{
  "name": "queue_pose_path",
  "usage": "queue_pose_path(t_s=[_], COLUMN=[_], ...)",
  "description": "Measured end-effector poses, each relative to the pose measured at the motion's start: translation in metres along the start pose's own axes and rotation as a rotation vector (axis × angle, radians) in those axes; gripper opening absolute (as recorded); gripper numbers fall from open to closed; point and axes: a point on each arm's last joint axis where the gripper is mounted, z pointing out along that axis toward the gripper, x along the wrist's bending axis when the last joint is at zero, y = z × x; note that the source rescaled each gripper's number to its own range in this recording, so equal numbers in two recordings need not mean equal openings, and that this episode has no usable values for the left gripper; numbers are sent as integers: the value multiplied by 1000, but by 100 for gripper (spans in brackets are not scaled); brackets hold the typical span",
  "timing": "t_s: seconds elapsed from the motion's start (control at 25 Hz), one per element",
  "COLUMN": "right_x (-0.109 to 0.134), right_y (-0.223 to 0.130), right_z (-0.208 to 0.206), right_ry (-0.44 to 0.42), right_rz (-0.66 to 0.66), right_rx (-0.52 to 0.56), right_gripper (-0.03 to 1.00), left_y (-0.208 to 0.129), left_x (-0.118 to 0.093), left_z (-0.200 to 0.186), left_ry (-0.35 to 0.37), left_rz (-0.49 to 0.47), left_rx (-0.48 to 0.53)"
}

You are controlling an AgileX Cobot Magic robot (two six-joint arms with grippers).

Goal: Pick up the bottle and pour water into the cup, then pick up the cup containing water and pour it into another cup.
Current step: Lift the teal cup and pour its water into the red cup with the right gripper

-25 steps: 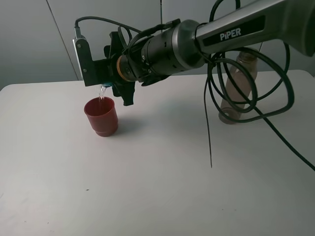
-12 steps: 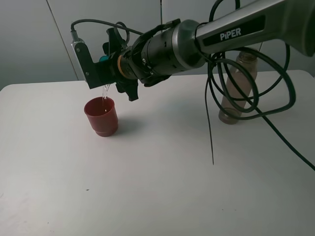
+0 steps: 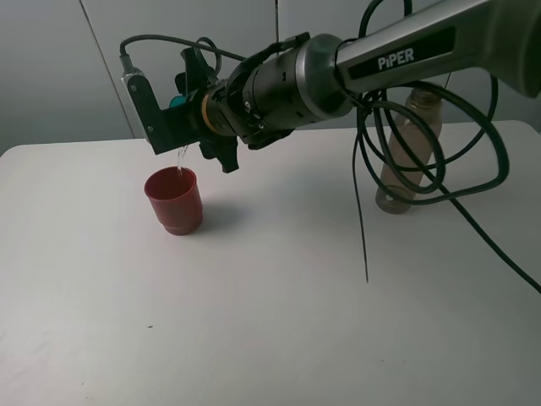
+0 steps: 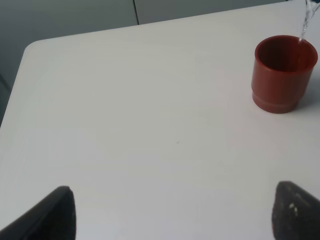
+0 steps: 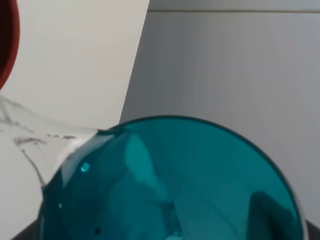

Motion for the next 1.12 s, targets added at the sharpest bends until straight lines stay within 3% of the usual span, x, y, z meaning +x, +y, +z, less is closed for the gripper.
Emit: queue_pose_path(t_s=[1.12], right_x=[0], right_y=[-1], right_z=[0], right_ry=[-2], right_rz=[-308], right_rx=[8], right_gripper=[13], left_y=[0], left_x=[0], left_z=[0], left_ry=[0], left_rz=[0], left_rx=[0])
